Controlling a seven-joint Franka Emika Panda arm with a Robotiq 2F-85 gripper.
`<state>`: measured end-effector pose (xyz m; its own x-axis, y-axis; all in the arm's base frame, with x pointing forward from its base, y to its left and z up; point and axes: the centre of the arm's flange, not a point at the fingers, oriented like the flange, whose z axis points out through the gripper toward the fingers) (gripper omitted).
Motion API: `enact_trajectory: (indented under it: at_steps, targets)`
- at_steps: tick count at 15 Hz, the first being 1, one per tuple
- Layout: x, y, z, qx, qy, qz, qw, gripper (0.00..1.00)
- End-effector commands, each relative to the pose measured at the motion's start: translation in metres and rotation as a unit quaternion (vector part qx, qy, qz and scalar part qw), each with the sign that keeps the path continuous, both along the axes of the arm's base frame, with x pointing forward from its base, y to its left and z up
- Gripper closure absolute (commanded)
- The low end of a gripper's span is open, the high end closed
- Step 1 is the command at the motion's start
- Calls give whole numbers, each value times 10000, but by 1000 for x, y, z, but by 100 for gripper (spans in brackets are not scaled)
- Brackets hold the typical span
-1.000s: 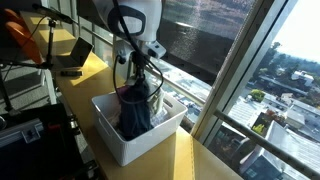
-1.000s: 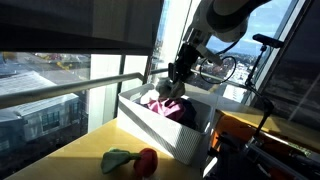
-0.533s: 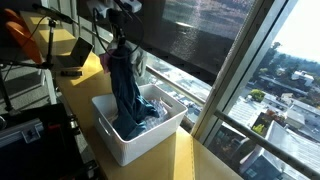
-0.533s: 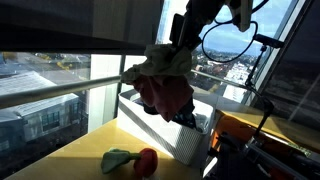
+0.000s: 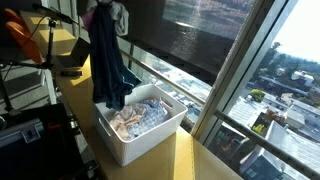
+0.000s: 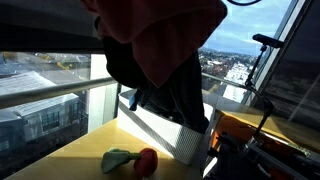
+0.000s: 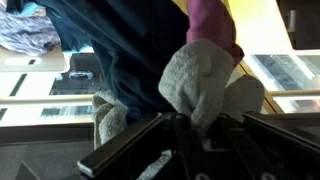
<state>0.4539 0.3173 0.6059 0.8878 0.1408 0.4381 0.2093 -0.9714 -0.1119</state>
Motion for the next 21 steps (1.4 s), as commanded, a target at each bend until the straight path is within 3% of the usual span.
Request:
enact_trajectory:
  at_steps: [1,4,7,14,21]
  targets:
    - [-3,40,89,-142,-547,218,9982,95]
    - [-4,52,147,-211,-946,309,9948,95]
    - [15,39,133,-155,-888,252,9956,95]
    - [71,11,-42,-253,348,-26,9991,95]
    - [84,-39,-184,-189,1436,-488,9882,95]
